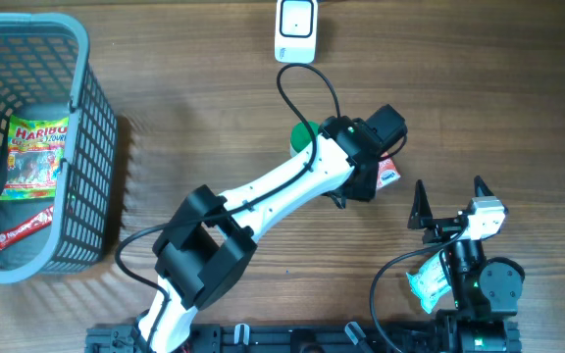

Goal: Scan the item barcode

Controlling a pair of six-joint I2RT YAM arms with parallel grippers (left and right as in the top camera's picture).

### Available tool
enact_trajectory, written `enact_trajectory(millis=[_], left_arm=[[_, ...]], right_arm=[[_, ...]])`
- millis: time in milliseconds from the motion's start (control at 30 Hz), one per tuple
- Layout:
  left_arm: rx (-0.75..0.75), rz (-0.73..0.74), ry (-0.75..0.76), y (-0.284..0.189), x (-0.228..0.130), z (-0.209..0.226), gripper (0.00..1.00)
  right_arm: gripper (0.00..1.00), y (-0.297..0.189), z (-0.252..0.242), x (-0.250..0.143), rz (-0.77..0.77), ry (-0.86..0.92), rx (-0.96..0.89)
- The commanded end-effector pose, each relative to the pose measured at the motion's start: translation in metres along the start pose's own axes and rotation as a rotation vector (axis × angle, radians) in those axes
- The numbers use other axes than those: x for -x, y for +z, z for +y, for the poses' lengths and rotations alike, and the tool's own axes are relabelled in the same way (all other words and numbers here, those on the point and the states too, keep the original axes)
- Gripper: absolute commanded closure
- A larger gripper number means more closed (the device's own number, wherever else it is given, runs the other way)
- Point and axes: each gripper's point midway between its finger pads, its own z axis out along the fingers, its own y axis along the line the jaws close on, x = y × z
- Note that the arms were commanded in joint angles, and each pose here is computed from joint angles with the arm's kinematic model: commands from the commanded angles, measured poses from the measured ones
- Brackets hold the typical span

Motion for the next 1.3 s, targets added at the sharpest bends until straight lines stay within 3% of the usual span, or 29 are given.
enact_trajectory(millis=[0,200,333,467,567,633,667,767,867,967,1100,1167,1267], left_arm=[[-0.002,-0.004,-0.049,-0.001,0.009,0.011,0.51],[-0.013,-0.020,-0.057,-0.015,0.012,0.014,0.47],[-0.069,-0.090,-0.051,-0.054,0.015,0.009,0.43],[-0.139,-0.218,-0.053,-0.113,0.021,0.009,0.39],[-0.132,-0.384,-0.040,-0.167,0.028,0.025,0.37],[-0.079,-0.539,-0.035,-0.212,0.034,0.049,0.28],[-0.051,-0.604,-0.065,-0.230,0.038,0.064,0.25],[0.006,-0.813,-0.239,-0.302,0.041,0.137,0.00],[0.076,-0.959,-0.484,-0.356,0.029,0.231,0.00],[0.189,-1.024,-0.743,-0.381,0.001,0.313,0.00],[0.303,-0.982,-1.084,-0.377,-0.042,0.398,0.00],[0.389,-0.909,-1.168,-0.365,-0.057,0.443,0.00],[0.507,-0.779,-1.175,-0.341,-0.061,0.499,0.00]], right_arm=[[0.00,0.000,-0.002,0.002,-0.009,0.013,-0.010],[0.00,0.000,-0.002,0.002,-0.009,0.013,-0.010],[0.00,0.000,-0.002,0.002,-0.009,0.013,-0.010],[0.00,0.000,-0.002,0.002,-0.009,0.013,-0.010],[0.00,0.000,-0.002,0.002,-0.009,0.013,-0.010],[0.00,0.000,-0.002,0.002,-0.009,0.013,-0.010],[0.00,0.000,-0.002,0.002,-0.009,0.013,-0.010],[0.00,0.000,-0.002,0.002,-0.009,0.012,-0.010],[0.00,0.000,-0.002,0.002,-0.009,0.013,-0.010],[0.00,0.000,-0.002,0.002,-0.009,0.013,-0.010],[0.00,0.000,-0.002,0.002,-0.009,0.013,-0.010],[0.00,0.000,-0.002,0.002,-0.009,0.013,-0.010],[0.00,0.000,-0.002,0.002,-0.009,0.013,-0.010]])
